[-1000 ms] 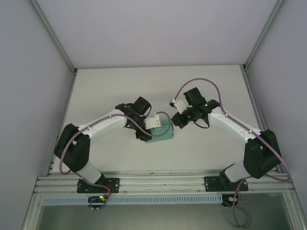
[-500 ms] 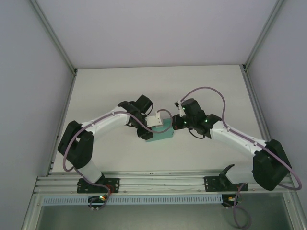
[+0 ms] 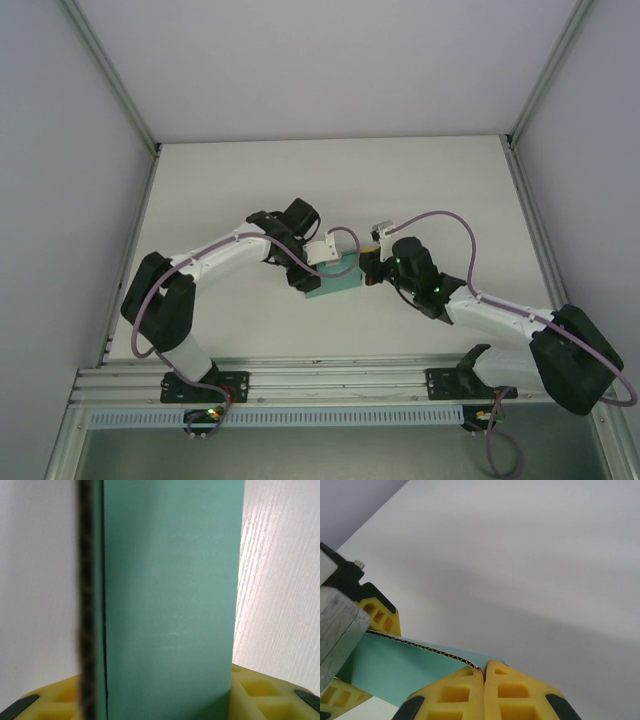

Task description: Assemble paper box

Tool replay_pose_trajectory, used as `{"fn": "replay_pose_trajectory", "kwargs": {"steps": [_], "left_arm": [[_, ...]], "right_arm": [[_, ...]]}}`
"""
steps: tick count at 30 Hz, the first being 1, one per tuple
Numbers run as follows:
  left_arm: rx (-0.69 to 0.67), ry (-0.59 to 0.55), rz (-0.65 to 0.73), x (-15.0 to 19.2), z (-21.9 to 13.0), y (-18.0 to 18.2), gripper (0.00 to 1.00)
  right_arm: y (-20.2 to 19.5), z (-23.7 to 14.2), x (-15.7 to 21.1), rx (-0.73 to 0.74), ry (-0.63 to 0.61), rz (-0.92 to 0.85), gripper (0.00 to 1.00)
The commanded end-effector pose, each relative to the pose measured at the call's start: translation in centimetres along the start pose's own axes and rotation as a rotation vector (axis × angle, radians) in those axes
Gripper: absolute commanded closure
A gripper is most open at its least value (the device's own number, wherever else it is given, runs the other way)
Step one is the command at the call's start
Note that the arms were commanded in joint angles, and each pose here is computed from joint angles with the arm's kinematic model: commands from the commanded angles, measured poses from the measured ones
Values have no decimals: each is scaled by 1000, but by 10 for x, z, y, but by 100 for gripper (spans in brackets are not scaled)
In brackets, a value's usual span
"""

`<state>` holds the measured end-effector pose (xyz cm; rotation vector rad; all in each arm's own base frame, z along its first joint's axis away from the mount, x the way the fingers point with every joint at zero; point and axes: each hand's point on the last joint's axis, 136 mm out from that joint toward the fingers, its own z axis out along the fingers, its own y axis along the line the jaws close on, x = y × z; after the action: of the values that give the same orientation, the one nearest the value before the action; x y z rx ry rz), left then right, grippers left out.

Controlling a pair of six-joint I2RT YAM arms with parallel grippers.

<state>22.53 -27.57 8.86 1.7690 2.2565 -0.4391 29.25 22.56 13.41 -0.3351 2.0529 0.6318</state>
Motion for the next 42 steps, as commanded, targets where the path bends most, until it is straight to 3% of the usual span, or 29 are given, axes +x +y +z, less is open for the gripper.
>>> {"fn": "replay_pose_trajectory", "kwargs": {"steps": [1, 3, 6, 7, 10, 16, 22, 25, 26, 30, 33, 42], "left_arm": [[-19, -97, 23, -29, -4, 4, 50], [-29, -102, 20, -31, -5, 5, 49], [-51, -106, 8, -33, -9, 9, 38], [-55, -111, 2, -34, -11, 9, 23], [-65, -137, 1, -39, -21, 6, 0], [-194, -183, -46, -41, -47, 2, 0], [-415, -267, -367, -16, -89, 18, 0], [-430, -277, -495, 5, -97, 13, 0], [-429, -282, -522, 10, -98, 10, 1], [-415, -306, -616, 25, -101, 1, 27], [-407, -307, -641, 32, -99, -3, 40], [-400, -251, -588, 35, -78, 0, 53]], "right_arm": [[11, -3, 59, -64, 147, -78, 100], [10, -5, 61, -56, 140, -114, 100], [0, -7, 63, 1, 158, -114, 100], [0, -8, 61, 6, 157, -108, 100], [-3, -10, 54, 39, 154, -71, 100], [-11, -15, 43, 139, 168, -32, 100], [-12, -14, 44, 216, 172, -61, 100], [-9, -12, 44, 233, 182, -90, 100], [-8, -11, 44, 239, 188, -102, 100], [-3, -12, 37, 282, 202, -118, 100], [0, -12, 36, 313, 229, -121, 100], [6, -8, 37, 325, 256, -160, 100]]}}
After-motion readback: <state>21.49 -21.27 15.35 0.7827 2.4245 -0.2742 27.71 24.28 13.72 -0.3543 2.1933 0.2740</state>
